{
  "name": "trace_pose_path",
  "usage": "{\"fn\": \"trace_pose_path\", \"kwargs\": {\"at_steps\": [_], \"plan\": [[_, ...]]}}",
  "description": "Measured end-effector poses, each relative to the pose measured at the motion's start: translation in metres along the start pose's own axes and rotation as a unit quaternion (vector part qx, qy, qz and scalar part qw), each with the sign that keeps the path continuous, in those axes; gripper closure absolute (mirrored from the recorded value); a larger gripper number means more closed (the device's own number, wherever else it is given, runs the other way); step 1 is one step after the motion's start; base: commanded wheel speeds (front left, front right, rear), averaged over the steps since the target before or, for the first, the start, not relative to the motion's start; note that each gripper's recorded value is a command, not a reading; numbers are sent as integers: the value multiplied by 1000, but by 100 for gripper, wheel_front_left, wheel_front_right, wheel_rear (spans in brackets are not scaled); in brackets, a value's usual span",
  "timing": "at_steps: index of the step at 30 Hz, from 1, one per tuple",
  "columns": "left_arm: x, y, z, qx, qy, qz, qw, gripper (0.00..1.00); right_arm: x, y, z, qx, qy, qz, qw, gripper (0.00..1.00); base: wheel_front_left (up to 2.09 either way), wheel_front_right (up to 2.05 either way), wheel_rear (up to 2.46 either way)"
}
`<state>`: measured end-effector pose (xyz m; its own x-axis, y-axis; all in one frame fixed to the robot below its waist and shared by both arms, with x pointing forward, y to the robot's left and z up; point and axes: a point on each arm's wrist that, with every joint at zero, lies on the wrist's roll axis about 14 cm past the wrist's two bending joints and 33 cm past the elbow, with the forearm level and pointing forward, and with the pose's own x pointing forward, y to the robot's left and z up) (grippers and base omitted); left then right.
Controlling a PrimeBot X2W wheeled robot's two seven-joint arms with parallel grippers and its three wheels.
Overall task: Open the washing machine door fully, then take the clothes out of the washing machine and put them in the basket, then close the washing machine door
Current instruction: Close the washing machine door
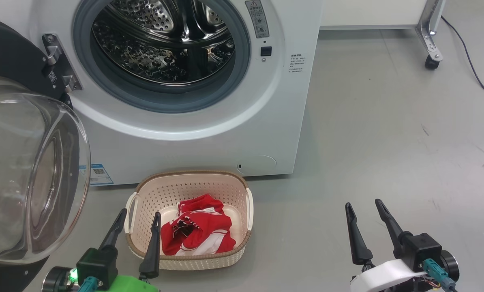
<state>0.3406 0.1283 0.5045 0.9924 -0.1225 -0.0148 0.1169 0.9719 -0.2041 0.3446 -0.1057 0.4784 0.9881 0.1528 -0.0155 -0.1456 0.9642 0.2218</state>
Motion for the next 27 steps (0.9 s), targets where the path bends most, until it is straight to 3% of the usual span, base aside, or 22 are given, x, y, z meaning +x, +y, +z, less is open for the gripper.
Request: {"fn": "trace_pose_path", "kwargs": {"at_steps": [17,27], "plan": [[-10,12,5,7,-10,23,1000,0,8,7,2,-3,-2,13,1000,0,0,0,0],[-27,38,11,9,-20,72,997,0,19,33,-3,-2,6,55,998,0,0,0,0]]}}
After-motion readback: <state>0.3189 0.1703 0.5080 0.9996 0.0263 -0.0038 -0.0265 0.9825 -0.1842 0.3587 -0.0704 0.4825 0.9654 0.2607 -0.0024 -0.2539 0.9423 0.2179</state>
